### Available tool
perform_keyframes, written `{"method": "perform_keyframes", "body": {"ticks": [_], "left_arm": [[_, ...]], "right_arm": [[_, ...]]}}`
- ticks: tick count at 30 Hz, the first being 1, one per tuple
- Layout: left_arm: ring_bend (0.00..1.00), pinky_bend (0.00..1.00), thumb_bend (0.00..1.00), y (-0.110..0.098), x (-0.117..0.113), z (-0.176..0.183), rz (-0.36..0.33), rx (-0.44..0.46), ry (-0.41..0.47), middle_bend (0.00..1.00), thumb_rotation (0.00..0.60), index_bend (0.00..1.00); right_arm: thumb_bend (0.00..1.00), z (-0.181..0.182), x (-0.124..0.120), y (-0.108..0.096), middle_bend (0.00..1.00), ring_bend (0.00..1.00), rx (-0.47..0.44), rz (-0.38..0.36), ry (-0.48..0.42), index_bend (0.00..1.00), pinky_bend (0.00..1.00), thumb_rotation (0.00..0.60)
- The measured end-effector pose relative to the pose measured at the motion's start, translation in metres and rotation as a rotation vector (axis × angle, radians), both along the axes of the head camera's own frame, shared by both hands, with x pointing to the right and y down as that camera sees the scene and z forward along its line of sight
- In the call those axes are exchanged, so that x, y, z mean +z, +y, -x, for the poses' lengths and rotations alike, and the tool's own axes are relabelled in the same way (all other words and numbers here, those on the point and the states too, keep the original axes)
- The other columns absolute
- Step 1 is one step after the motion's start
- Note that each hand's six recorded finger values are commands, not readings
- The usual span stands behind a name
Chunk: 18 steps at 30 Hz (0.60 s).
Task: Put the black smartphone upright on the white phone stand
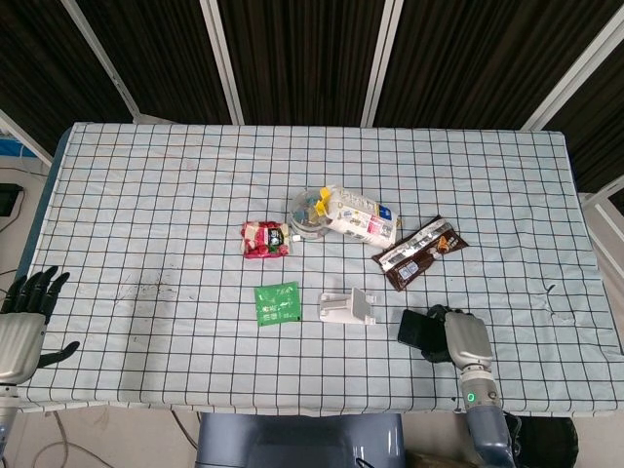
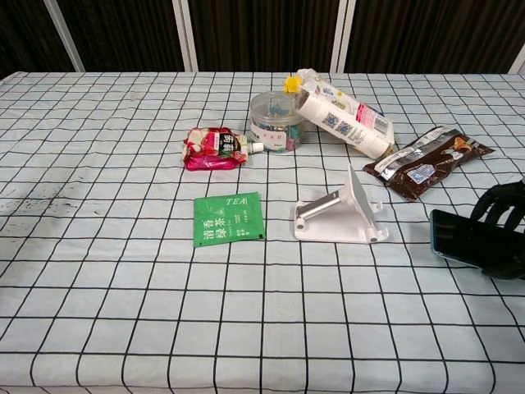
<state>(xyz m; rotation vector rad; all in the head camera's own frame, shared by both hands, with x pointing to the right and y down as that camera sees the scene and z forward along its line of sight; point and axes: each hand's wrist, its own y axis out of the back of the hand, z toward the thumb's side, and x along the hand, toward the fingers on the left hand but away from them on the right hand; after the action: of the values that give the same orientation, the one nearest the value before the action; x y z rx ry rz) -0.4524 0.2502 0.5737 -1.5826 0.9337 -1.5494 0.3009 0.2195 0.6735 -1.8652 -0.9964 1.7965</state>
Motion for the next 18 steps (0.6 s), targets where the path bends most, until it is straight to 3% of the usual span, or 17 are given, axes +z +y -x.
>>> {"method": "perform_keyframes", "body": {"ticks": [9,18], "left_arm": [[0.0,0.0,0.0,0.0,0.0,0.0,-0.002,0.0,-0.002,0.0,0.6,0.0],[0.0,0.0,0.0,-0.001,0.0,0.0,-0.007,0.003,-0.003,0.0,0.6,0.0]], "right_arm": [[0.36,-0.001,-0.013,-0.013,0.67,0.52,0.023,-0.06,-0.064,0.68,0.39,0.6],[0.36,0.012,-0.025,-0.027,0.66,0.51,0.108,-0.117,-0.29,0.68,0.39,0.6]]}}
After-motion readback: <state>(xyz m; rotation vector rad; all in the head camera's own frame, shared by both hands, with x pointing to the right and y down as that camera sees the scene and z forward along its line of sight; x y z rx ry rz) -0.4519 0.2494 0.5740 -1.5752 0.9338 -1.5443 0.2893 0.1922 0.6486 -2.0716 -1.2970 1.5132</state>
